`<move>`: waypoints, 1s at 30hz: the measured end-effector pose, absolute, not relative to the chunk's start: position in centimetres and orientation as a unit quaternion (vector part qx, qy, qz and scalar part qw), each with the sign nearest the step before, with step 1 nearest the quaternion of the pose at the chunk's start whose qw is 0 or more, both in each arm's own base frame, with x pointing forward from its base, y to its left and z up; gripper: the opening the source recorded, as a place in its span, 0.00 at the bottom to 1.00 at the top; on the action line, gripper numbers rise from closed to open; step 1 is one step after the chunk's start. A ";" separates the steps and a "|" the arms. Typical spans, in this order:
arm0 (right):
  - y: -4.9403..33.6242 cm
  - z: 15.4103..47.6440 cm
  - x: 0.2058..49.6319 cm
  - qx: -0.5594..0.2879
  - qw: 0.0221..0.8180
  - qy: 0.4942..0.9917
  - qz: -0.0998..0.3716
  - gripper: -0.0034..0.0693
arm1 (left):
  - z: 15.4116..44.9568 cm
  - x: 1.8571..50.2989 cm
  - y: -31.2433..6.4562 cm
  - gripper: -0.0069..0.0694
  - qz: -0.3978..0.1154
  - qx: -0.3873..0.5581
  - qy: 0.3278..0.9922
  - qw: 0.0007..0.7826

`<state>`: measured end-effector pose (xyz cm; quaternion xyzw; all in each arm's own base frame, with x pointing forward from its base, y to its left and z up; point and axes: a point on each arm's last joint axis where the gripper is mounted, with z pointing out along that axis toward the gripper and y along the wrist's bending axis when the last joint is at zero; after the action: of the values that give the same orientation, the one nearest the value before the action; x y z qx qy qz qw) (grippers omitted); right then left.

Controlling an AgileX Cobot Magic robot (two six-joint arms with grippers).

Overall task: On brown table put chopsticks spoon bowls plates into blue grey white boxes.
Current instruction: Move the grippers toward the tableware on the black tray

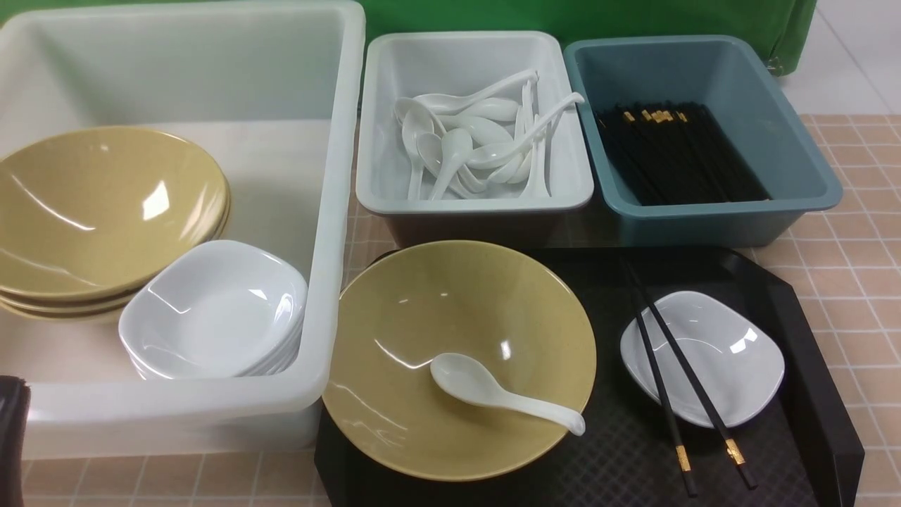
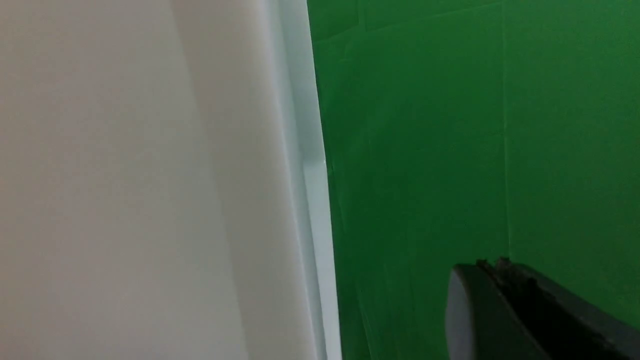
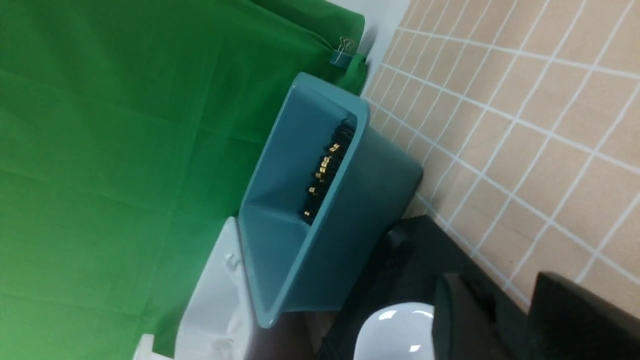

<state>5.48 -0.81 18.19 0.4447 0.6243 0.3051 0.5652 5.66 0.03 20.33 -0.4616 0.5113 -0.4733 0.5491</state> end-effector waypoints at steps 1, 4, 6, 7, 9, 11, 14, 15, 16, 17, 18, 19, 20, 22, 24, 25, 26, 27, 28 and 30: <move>-0.8 18.1 5.5 0.437 0.567 0.633 0.294 0.37 | 20.3 5.7 0.0 0.09 -0.468 -0.456 0.518 0.552; -0.8 18.0 5.4 0.431 0.567 0.643 0.283 0.37 | 20.9 5.5 -0.4 0.09 -0.435 -0.406 0.561 0.576; -0.7 18.3 5.5 0.405 0.583 0.648 0.278 0.37 | 22.8 5.1 -0.7 0.09 -0.395 -0.334 0.595 0.615; -0.6 18.5 5.6 0.378 0.596 0.654 0.272 0.37 | 23.8 4.9 -0.9 0.09 -0.370 -0.296 0.610 0.635; -0.4 19.5 5.5 0.322 0.615 0.672 0.256 0.36 | 26.0 4.4 -1.4 0.09 -0.318 -0.219 0.648 0.656; -0.2 21.4 5.3 0.275 0.617 0.699 0.235 0.33 | 27.6 4.6 -1.7 0.09 -0.270 -0.164 0.696 0.644; 0.2 24.3 5.7 0.178 0.598 0.760 0.180 0.22 | 28.8 6.3 -1.8 0.09 -0.197 -0.111 0.793 0.565; 0.4 25.3 6.1 0.139 0.586 0.782 0.160 0.18 | 29.2 7.1 -1.7 0.09 -0.175 -0.097 0.821 0.534; 0.7 26.5 6.7 0.096 0.566 0.807 0.139 0.13 | 29.8 7.8 -1.6 0.09 -0.150 -0.081 0.845 0.506; 0.8 26.6 7.0 0.084 0.557 0.815 0.131 0.12 | 29.7 8.1 -1.6 0.09 -0.146 -0.080 0.856 0.490; 1.3 27.8 8.0 0.039 0.526 0.843 0.109 0.10 | 30.1 9.1 -1.3 0.09 -0.119 -0.064 0.885 0.445; 1.6 28.7 8.6 0.011 0.509 0.855 0.097 0.10 | 30.4 9.8 -1.1 0.09 -0.103 -0.053 0.903 0.414; 1.6 28.7 8.7 0.005 0.498 0.862 0.092 0.10 | 30.5 9.9 -1.2 0.09 -0.103 -0.052 0.906 0.408; 2.7 29.9 10.6 -0.080 0.417 0.904 0.047 0.10 | 31.2 11.3 -0.8 0.09 -0.069 -0.015 0.939 0.337; 3.5 30.3 11.9 -0.144 0.354 0.924 0.015 0.10 | 31.5 12.5 -1.1 0.09 -0.063 0.021 0.954 0.293; 3.8 30.3 12.5 -0.171 0.327 0.930 0.003 0.10 | 31.7 12.8 -1.5 0.09 -0.065 0.040 0.956 0.282; 3.9 30.5 12.7 -0.176 0.323 0.930 0.002 0.10 | 31.7 12.9 -1.6 0.09 -0.065 0.046 0.957 0.280; 4.4 30.5 13.3 -0.200 0.286 0.937 -0.004 0.10 | 31.9 13.5 -2.7 0.09 -0.072 0.093 0.957 0.263; 4.8 30.4 14.0 -0.217 0.261 0.941 -0.006 0.10 | 31.9 13.8 -3.7 0.09 -0.079 0.132 0.955 0.252; 5.3 30.4 14.7 -0.221 0.241 0.945 0.001 0.10 | 32.0 14.2 -5.2 0.09 -0.087 0.188 0.949 0.237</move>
<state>14.72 5.35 30.42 -0.2206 0.9451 0.0010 0.2412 14.15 -5.15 31.99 0.1878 0.9491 -0.0869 0.2373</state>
